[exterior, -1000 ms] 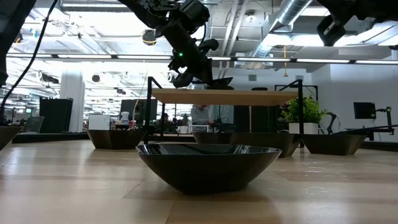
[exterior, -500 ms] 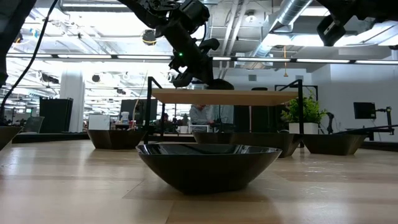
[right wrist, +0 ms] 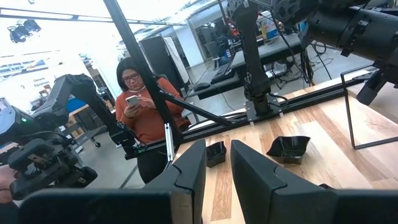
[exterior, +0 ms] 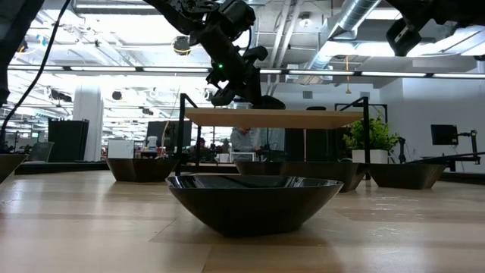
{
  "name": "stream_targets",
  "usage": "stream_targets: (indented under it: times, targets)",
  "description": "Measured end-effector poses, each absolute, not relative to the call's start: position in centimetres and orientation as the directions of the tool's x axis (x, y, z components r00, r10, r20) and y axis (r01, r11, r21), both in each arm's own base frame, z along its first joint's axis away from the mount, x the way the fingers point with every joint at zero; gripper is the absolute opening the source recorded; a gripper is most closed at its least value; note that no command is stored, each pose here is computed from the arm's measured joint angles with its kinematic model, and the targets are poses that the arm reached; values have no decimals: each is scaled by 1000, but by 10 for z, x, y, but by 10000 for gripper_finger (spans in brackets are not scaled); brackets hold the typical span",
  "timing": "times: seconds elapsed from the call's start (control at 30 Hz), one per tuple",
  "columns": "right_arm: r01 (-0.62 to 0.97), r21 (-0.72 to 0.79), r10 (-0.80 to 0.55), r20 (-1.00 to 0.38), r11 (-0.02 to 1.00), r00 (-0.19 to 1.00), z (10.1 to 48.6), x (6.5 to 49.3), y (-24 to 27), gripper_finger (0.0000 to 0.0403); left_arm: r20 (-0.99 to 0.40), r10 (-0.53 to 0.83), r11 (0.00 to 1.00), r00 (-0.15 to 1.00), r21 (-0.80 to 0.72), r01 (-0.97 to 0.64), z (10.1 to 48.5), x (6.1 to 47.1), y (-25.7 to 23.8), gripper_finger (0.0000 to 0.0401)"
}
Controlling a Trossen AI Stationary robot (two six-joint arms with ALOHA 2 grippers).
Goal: Pick & Place Mini shaped plates
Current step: Stack the top black leaf shaped plate on top of the other black leaf shaped plates on the shelf
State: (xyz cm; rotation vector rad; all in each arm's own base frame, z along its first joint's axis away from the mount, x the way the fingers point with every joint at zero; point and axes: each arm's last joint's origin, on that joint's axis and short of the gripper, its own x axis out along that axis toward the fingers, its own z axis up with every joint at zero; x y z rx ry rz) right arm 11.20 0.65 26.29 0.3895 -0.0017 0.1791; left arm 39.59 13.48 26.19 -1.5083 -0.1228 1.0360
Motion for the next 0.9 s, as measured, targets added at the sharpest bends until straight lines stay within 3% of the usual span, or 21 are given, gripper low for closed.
stream_targets:
  times: [0.9]
  targets:
    - [-189, 369, 173, 75, 910, 982, 267, 112, 6, 71, -554, 583, -257, 595, -820, -512, 268, 390, 127, 84]
